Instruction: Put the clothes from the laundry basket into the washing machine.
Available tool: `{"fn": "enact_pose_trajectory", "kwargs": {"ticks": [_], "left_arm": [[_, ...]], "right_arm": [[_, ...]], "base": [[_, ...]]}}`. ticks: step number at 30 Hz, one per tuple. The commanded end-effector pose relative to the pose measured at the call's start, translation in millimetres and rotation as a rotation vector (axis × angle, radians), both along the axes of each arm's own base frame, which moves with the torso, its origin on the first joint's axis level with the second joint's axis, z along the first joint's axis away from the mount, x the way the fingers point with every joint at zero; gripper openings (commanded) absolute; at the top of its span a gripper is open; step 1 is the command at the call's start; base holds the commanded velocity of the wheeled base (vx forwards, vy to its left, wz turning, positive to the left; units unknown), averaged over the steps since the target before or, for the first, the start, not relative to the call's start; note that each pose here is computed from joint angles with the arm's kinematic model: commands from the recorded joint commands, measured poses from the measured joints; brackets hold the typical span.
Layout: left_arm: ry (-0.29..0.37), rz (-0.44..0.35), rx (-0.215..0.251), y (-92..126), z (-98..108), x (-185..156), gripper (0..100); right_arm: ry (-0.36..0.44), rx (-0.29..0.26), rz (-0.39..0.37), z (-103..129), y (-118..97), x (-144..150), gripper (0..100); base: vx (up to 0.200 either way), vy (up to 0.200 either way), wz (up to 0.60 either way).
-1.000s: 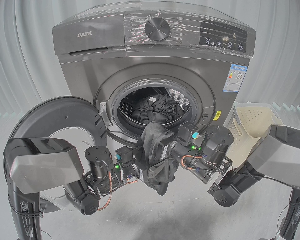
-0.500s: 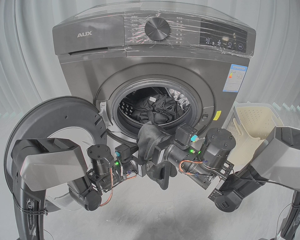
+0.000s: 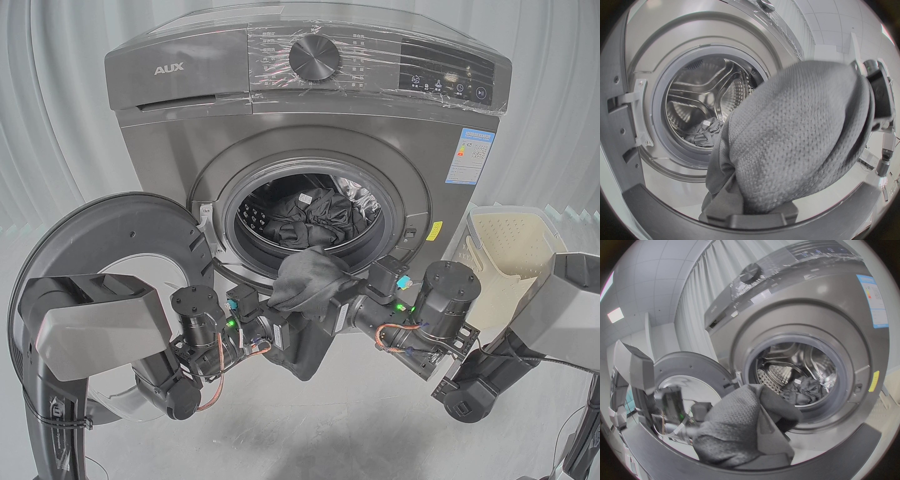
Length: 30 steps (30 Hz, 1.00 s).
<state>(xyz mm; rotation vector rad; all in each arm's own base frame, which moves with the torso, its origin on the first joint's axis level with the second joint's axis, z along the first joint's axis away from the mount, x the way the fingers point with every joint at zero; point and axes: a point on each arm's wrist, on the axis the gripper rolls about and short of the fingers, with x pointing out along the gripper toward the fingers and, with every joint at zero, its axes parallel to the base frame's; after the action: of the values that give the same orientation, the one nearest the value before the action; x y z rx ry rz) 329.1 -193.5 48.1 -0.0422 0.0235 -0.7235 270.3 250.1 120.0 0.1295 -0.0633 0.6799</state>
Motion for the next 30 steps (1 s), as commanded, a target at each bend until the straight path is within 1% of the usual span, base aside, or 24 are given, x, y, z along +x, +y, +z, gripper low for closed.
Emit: {"fn": "enact_pose_trajectory", "kwargs": {"ticks": [1,3,6,12,13,14,15,16,17,18,20,22,24,25,26,27,28,30], "left_arm": [[-0.027,0.01,-0.023,4,16,-3,0],[-0.034,0.012,-0.04,5,23,-6,0],[-0.037,0.022,-0.047,4,26,-8,0],[-0.048,0.018,-0.054,6,37,-16,0],[-0.051,0.017,-0.057,7,39,-17,0],[-0.051,0.017,-0.057,7,39,-17,0],[-0.051,0.017,-0.066,9,44,-21,0],[-0.05,0.022,-0.064,12,46,-25,0],[-0.049,0.023,-0.063,13,46,-25,0],[-0.041,0.039,-0.051,20,48,-34,0],[-0.034,0.039,-0.053,28,57,-51,0],[-0.02,0.035,-0.05,35,61,-64,0],[-0.016,0.033,-0.047,40,64,-72,0],[-0.02,0.031,-0.05,41,65,-74,0],[-0.024,0.028,-0.054,43,69,-79,0],[-0.034,0.027,-0.06,44,73,-82,0],[-0.037,0.025,-0.063,46,75,-85,0],[-0.05,0.021,-0.075,48,81,-89,0]], "right_arm": [[0.049,-0.041,-0.05,-14,-19,3,0],[0.074,-0.062,-0.058,-21,-24,1,0],[0.087,-0.077,-0.052,-26,-25,-2,0],[0.059,-0.053,-0.031,-20,-19,-6,0],[0.061,-0.053,-0.027,-19,-18,-7,100],[0.061,-0.053,-0.027,-19,-18,-7,100],[0.087,-0.077,-0.029,-25,-22,-10,100],[0.113,-0.104,-0.029,-32,-27,-16,100],[0.122,-0.114,-0.027,-34,-29,-17,100],[0.161,-0.161,-0.017,-44,-39,-30,100],[0.224,-0.217,-0.001,-57,-52,-46,100],[0.268,-0.263,0.011,-66,-63,-59,100],[0.293,-0.292,0.027,-69,-71,-69,100],[0.298,-0.296,0.035,-69,-73,-71,100],[0.317,-0.315,0.067,-73,-77,-77,100],[0.329,-0.327,0.081,-75,-79,-80,100],[0.344,-0.344,0.093,-78,-82,-84,100],[0.361,-0.363,0.106,-80,-84,-91,100]], "base": [[0.0,0.0,0.0],[0.0,0.0,0.0],[0.0,0.0,0.0],[0.0,0.0,0.0],[0.0,0.0,0.0],[0.0,0.0,0.0],[0.0,0.0,0.0],[0.0,0.0,0.0],[0.0,0.0,0.0],[0.0,0.0,0.0],[0.0,0.0,0.0],[0.0,0.0,0.0],[0.0,0.0,0.0],[0.0,0.0,0.0],[0.0,0.0,0.0],[0.0,0.0,0.0],[0.0,0.0,0.0],[0.0,0.0,0.0]]}}
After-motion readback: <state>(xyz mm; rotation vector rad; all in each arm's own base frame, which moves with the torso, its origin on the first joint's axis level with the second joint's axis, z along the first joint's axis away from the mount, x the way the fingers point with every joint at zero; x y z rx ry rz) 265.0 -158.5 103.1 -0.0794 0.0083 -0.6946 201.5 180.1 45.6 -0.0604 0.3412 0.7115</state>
